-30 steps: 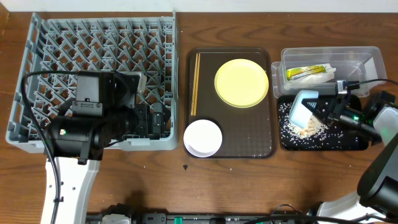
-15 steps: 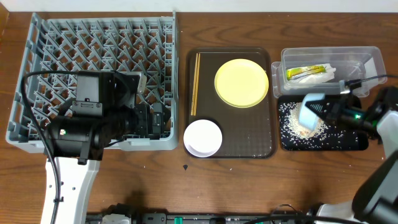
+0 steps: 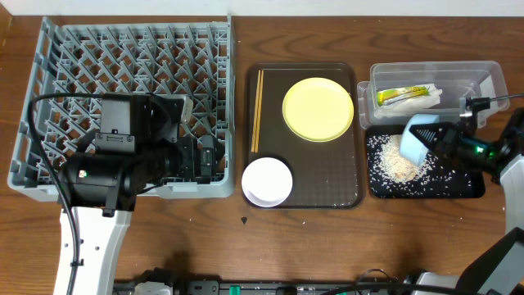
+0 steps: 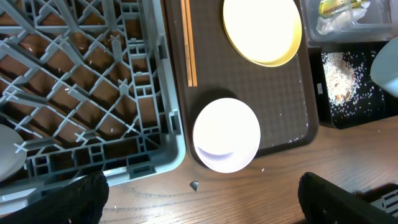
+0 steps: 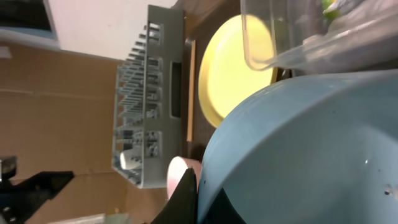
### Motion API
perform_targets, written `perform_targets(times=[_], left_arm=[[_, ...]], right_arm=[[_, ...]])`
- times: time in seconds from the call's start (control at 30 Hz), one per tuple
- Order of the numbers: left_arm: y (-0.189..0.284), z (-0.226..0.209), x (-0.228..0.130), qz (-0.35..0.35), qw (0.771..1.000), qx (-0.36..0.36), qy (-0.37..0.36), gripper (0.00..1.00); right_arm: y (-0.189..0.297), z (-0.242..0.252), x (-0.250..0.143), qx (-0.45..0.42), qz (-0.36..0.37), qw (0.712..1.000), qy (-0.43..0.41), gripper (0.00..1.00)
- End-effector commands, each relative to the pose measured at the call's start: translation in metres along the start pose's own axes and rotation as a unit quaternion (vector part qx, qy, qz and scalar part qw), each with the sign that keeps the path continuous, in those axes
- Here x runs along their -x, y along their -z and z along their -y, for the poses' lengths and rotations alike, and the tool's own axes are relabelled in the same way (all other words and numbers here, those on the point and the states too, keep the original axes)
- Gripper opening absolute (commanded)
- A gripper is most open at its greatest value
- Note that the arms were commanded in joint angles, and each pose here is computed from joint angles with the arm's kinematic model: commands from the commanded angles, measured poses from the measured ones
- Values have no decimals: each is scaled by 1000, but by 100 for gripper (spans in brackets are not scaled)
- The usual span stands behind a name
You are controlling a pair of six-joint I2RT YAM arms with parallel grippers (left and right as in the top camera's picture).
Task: Sort waste into correct bins and load items into the dishwasher
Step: 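Tip the light-blue bowl over the black tray to pour out rice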
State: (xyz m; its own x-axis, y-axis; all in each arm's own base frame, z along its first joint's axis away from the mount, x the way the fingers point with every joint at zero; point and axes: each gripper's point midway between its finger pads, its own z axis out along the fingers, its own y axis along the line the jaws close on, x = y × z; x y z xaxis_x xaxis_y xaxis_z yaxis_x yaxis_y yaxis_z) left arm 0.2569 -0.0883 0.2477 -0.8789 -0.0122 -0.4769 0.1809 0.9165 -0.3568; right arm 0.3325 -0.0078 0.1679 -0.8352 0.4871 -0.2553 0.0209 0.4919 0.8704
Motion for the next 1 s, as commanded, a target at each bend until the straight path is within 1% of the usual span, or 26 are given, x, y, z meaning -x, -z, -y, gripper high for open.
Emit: perform_targets(times=[0.0,0.03,0.07,0.13,0.17,0.2,0.23,0.27,0.3,0.33,0.37,0.4,0.43,0.47,0.5,0.53,0.57,0.6,0.63,0.7,0.73,0.77,0.8,0.83,0.87,0.97], left_arm=[[3,2,4,6,1000,1,-12,98],[3,2,4,6,1000,1,-12,98],[3,2,4,6,1000,1,-12,98],[3,2,4,6,1000,1,-12,98],[3,2,4,6,1000,1,-12,98],[3,1,4,6,1000,1,-12,98],[3,1,4,6,1000,1,-12,98],[3,2,4,6,1000,1,-12,98],[3,1,4,6,1000,1,-12,98],[3,1,4,6,1000,1,-12,98],[3,1,4,6,1000,1,-12,98],[3,1,4,6,1000,1,-12,98],[3,1,4,6,1000,1,-12,98],[3,2,4,6,1000,1,-12,98],[3,2,4,6,1000,1,-12,98],[3,2,4,6,1000,1,-12,98],[3,1,4,6,1000,1,-12,98],[3,1,4,6,1000,1,-12,98],[3,2,4,6,1000,1,-12,98],[3,1,4,6,1000,1,-12,98],[3,1,4,6,1000,1,-12,98],[3,1,4,6,1000,1,-12,98],[3,1,4,6,1000,1,-12,98],[3,1,4,6,1000,1,-12,98],[3,1,4,6,1000,1,-12,98],[3,2,4,6,1000,1,-12,98]], right_arm=[[-3,-17,0,56,-4,997,50,1],[-4,-3,1,14,-4,1000,9,1],[-4,-9,-1,34,-10,999,-18,1],[0,-42,-5,129,-11,991,46,1],[-4,-34,-3,102,-8,993,66,1],[-9,13,-1,-35,-9,998,-52,1],[-10,4,-5,-11,-17,998,-56,1],[-10,-14,-7,39,-23,999,-20,1],[-10,-35,-8,100,-23,993,58,1],[-13,-29,-7,79,-21,994,75,1],[-16,14,1,-49,-12,999,-2,1],[-16,21,0,-70,-8,995,-65,1],[-17,-3,-2,-1,-19,999,-36,1],[-15,-43,-3,115,-22,990,72,1],[-18,-34,0,84,-19,994,67,1],[-22,-4,6,-5,-10,1000,6,1],[-22,-1,4,-13,-12,999,-27,1],[-21,-17,1,33,-20,999,4,1],[-19,-43,-3,110,-23,989,92,1],[-23,-6,2,1,-16,1000,24,1],[-22,-13,-1,22,-22,999,4,1],[-17,-48,-6,126,-28,989,75,1],[-14,-62,-8,167,-26,980,108,1],[-18,-48,-5,126,-21,983,132,1],[-23,-17,-1,31,-22,998,43,1],[-14,-65,-12,177,-23,973,146,1]])
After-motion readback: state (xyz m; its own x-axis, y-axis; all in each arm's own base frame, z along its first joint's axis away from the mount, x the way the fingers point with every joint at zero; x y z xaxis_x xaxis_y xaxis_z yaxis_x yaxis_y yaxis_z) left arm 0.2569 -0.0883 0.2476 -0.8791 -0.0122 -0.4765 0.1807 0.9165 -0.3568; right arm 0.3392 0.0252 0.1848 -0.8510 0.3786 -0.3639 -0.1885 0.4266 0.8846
